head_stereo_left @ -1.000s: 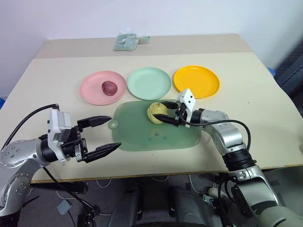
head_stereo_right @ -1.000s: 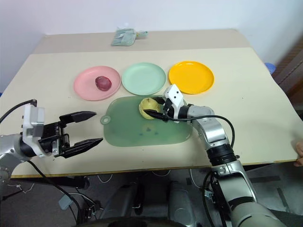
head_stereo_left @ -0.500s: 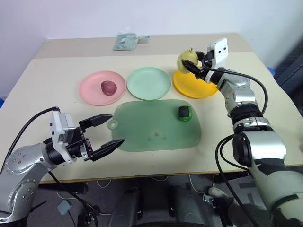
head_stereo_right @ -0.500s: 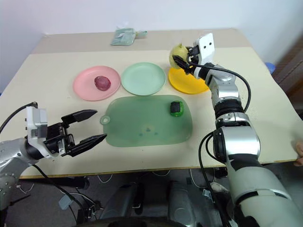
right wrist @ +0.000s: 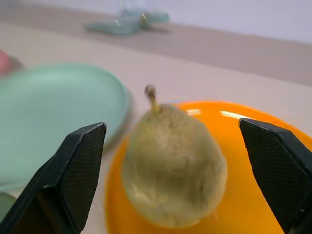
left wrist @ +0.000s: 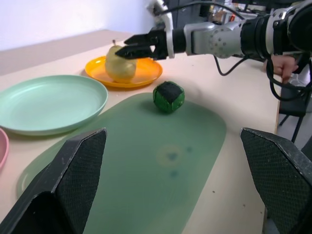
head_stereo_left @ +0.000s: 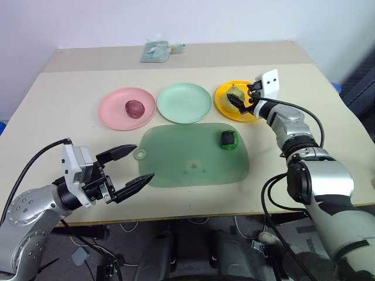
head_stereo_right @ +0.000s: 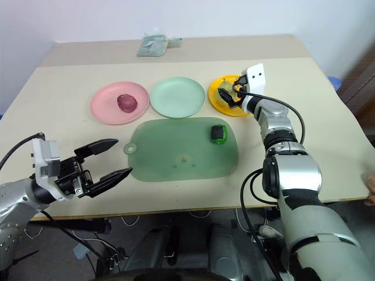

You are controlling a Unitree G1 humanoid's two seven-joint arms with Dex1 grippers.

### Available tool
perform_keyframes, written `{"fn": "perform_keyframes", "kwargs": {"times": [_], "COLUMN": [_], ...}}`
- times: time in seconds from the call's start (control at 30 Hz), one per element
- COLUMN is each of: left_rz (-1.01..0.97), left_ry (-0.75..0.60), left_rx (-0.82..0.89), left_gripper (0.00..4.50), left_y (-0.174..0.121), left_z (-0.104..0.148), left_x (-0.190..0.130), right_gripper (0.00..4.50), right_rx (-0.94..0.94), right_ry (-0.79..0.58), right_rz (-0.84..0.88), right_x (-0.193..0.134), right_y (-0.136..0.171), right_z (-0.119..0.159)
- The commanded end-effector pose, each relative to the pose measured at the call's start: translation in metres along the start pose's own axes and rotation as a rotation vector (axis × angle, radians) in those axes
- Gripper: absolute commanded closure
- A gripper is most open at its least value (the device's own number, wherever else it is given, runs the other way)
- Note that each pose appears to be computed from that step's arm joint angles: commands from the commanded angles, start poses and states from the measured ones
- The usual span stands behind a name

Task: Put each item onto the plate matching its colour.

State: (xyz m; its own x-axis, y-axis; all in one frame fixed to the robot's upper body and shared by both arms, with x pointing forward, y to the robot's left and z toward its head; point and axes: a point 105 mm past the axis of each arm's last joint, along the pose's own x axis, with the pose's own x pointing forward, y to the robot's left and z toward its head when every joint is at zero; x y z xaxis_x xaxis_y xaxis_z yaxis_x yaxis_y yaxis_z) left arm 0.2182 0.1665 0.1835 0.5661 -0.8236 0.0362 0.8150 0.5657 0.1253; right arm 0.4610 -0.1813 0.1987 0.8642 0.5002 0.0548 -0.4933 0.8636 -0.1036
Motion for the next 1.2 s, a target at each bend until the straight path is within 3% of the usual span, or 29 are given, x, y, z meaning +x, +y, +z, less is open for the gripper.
{"fn": "perform_keyframes", "kwargs": {"times": [0.03, 0.2, 0.43, 0.73, 1.03, 1.2], "left_rz": [-0.030, -0.063, -0.117, -0.152, -0.144, -0.117], "left_ry": [-0.022, -0.027, -0.019, -0.016, -0.007, -0.007], "left_rx": [0.028, 0.021, 0.029, 0.037, 0.051, 0.043], "left_gripper": [0.00, 0.00, 0.00, 0.00, 0.00, 0.00], "left_y": [-0.005, 0.001, 0.009, 0.011, 0.008, 0.006], "left_z": [0.006, 0.004, 0.003, 0.002, 0.005, 0.004], "left_x": [0.007, 0.013, 0.017, 0.018, 0.016, 0.013], "right_gripper": [0.04, 0.04, 0.04, 0.04, 0.04, 2.18], "right_rx": [-0.059, -0.065, 0.069, 0.159, 0.136, 0.104], "right_ry": [-0.157, -0.140, 0.003, 0.124, 0.196, 0.101], "right_rz": [0.079, 0.164, 0.268, 0.366, 0.396, 0.393], "right_x": [-0.016, -0.058, -0.099, -0.084, -0.071, -0.062], "right_y": [-0.009, -0.003, 0.037, 0.074, 0.081, 0.082], "right_z": [0.043, 0.031, -0.009, -0.050, -0.080, -0.059]}}
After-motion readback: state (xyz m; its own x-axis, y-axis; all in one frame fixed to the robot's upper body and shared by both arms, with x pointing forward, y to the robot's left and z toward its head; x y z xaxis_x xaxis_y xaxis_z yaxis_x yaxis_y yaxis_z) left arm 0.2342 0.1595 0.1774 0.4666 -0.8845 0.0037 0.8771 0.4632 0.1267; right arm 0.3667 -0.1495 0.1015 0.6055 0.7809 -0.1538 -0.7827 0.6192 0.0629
